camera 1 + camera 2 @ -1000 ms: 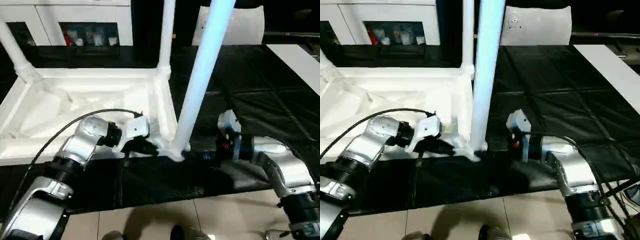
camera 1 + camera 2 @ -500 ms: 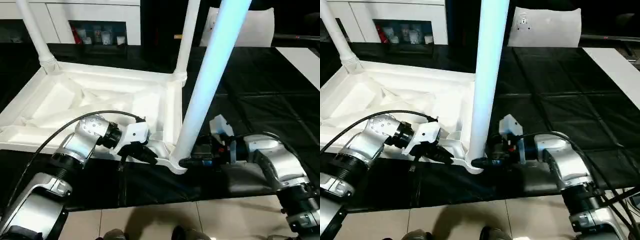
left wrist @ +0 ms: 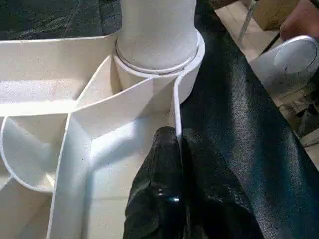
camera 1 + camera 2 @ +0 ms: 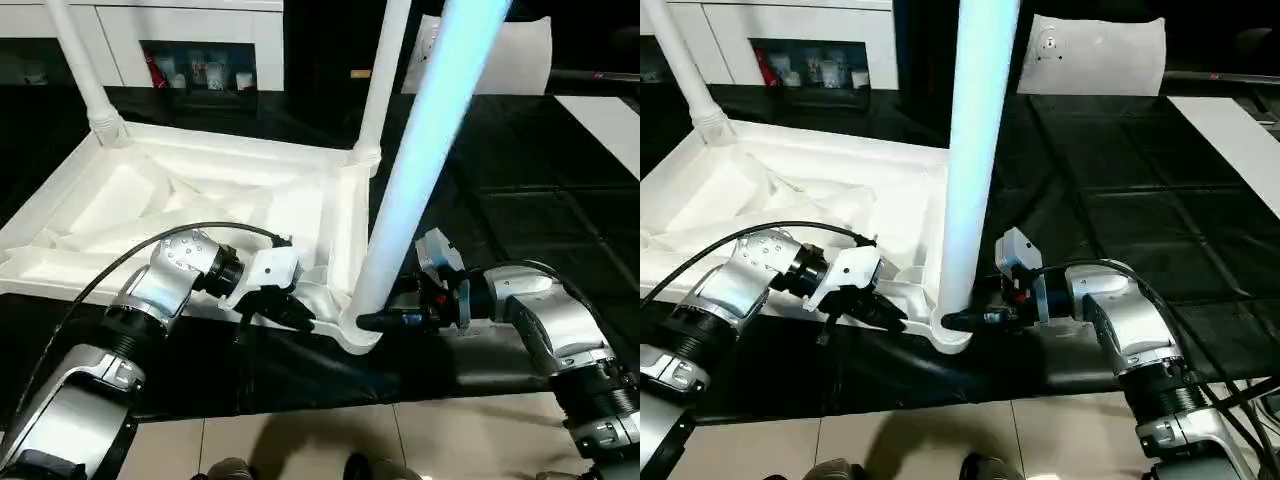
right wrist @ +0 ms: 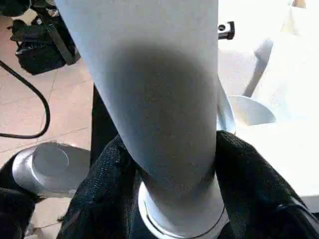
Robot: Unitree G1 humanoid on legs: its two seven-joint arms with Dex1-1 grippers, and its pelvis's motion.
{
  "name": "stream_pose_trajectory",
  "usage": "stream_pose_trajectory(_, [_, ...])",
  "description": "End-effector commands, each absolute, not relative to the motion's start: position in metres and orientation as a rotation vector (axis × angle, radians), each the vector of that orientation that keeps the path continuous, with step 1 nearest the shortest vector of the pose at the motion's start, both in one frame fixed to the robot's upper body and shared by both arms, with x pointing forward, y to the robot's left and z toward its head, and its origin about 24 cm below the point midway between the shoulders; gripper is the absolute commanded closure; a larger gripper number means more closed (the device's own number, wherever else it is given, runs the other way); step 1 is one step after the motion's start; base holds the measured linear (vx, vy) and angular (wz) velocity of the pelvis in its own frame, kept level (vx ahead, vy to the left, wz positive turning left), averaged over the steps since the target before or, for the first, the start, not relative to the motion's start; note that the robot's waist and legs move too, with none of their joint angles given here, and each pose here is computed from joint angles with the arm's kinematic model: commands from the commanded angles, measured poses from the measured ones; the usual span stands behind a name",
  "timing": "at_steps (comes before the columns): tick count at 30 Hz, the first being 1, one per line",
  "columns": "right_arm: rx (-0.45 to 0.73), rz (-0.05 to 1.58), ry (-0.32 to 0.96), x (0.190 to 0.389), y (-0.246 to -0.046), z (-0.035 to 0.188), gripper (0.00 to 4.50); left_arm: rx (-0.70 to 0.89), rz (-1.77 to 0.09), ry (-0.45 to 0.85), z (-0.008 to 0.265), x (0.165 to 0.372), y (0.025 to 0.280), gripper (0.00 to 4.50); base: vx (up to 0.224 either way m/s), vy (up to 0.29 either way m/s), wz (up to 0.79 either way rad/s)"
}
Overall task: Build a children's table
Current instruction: Rotate leg to tighten
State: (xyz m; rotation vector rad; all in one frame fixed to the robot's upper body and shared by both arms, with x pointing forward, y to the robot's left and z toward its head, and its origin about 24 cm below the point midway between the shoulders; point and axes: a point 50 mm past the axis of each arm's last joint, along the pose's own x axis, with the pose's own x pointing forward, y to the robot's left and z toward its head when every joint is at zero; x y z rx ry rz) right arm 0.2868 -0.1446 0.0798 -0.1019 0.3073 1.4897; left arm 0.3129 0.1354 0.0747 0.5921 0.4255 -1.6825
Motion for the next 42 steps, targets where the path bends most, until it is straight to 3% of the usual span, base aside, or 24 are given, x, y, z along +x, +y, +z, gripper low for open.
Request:
stream_pose_trajectory(1, [-0.058,1.527,0.295,0.282,-0.138,0.081,2.5,0.61,-1.733,0.473,0.068,0.31,0.129,4.5,0.0,0.0,0.0])
stream_pose_trajectory(6, [-0.005,1.393,0.284,0.282,-0.128,0.076,2.54,0.541,-1.677,0.454,0.07,0.312,0.125,4.5,0.0,0.0,0.0])
stream_pose_trajectory(10, [-0.029,1.252,0.286,0.285,-0.121,0.071,2.54,0.489,-1.565,0.437,0.071,0.318,0.119,4.5,0.0,0.0,0.0])
stream_pose_trajectory(14, [0.016,0.988,0.322,0.291,-0.094,0.062,2.56,0.366,-1.338,0.389,0.075,0.33,0.095,4.5,0.0,0.0,0.0])
stream_pose_trajectory(19, [0.063,0.832,0.317,0.301,-0.066,0.062,2.6,0.301,-1.136,0.356,0.078,0.342,0.073,4.5,0.0,0.0,0.0])
stream_pose_trajectory(21, [0.136,0.716,0.331,0.31,-0.052,0.064,2.6,0.255,-1.048,0.332,0.085,0.348,0.062,4.5,0.0,0.0,0.0])
stream_pose_trajectory(24, [0.18,0.703,0.308,0.312,-0.048,0.068,2.6,0.268,-1.05,0.32,0.088,0.349,0.062,4.5,0.0,0.0,0.0])
stream_pose_trajectory(25, [0.194,0.694,0.304,0.311,-0.047,0.07,2.26,0.277,-1.053,0.32,0.088,0.349,0.062,4.5,0.0,0.0,0.0])
stream_pose_trajectory(34, [0.162,0.612,0.233,0.311,-0.069,0.071,1.38,0.408,-1.108,0.303,0.084,0.346,0.083,4.5,0.003,-0.006,0.0])
stream_pose_trajectory(37, [0.144,0.583,0.219,0.308,-0.084,0.068,1.1,0.46,-1.163,0.251,0.087,0.344,0.087,4.5,0.019,-0.054,0.0])
stream_pose_trajectory(40, [0.108,0.556,0.187,0.298,-0.111,0.066,0.87,0.537,-1.218,0.215,0.087,0.343,0.098,4.5,0.0,0.0,0.0])
stream_pose_trajectory(42, [0.101,0.561,0.182,0.296,-0.116,0.065,0.56,0.557,-1.22,0.211,0.087,0.343,0.1,4.5,0.0,0.0,0.0])
